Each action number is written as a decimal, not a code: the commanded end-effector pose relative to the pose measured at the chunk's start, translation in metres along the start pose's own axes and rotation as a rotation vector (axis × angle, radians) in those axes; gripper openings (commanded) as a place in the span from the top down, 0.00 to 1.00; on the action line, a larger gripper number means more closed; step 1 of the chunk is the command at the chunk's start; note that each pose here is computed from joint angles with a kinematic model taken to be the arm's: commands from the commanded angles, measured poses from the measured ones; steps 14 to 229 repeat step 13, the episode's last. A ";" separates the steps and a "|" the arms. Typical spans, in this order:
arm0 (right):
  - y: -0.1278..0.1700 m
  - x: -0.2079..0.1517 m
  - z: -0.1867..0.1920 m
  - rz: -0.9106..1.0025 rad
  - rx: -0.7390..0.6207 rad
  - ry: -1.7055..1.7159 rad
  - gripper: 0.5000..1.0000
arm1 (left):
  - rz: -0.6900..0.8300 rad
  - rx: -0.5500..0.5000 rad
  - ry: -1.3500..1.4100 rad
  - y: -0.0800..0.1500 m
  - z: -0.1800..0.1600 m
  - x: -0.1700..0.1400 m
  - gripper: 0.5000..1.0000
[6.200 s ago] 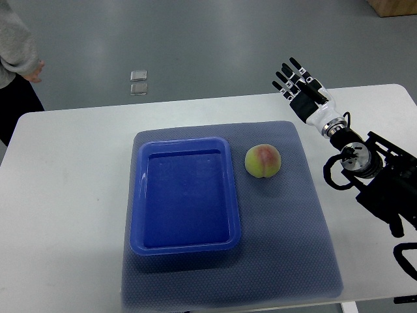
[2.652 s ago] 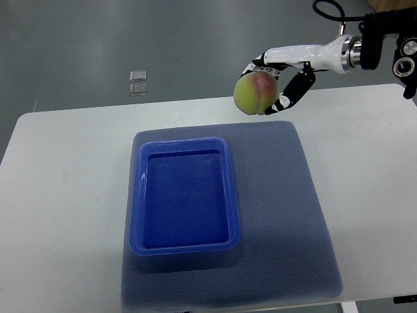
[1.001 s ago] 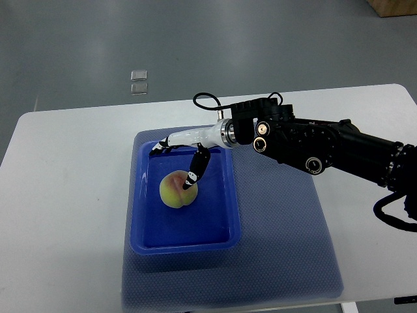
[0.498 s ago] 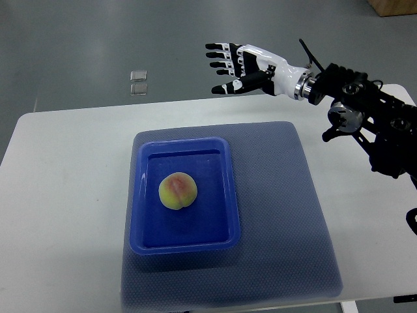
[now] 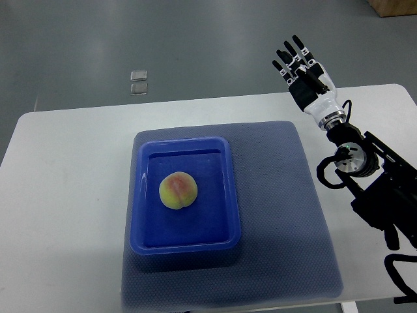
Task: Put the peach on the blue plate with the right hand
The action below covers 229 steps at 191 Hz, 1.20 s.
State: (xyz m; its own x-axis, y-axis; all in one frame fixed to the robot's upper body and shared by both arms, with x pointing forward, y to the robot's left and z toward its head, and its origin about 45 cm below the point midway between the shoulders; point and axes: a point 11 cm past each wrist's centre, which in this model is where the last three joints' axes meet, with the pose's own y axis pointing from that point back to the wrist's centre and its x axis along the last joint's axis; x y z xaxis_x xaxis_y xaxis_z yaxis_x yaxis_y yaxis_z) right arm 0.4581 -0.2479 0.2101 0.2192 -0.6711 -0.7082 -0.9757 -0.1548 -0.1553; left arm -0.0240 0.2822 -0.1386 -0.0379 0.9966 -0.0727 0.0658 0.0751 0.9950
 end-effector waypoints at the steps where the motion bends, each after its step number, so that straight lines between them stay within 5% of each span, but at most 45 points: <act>1: 0.003 0.007 -0.001 0.031 0.029 -0.044 0.14 | -0.001 0.000 0.000 0.000 0.000 0.000 0.00; 229: 0.004 0.008 0.000 0.035 0.027 -0.044 0.14 | -0.001 0.002 -0.002 0.000 0.000 0.000 0.00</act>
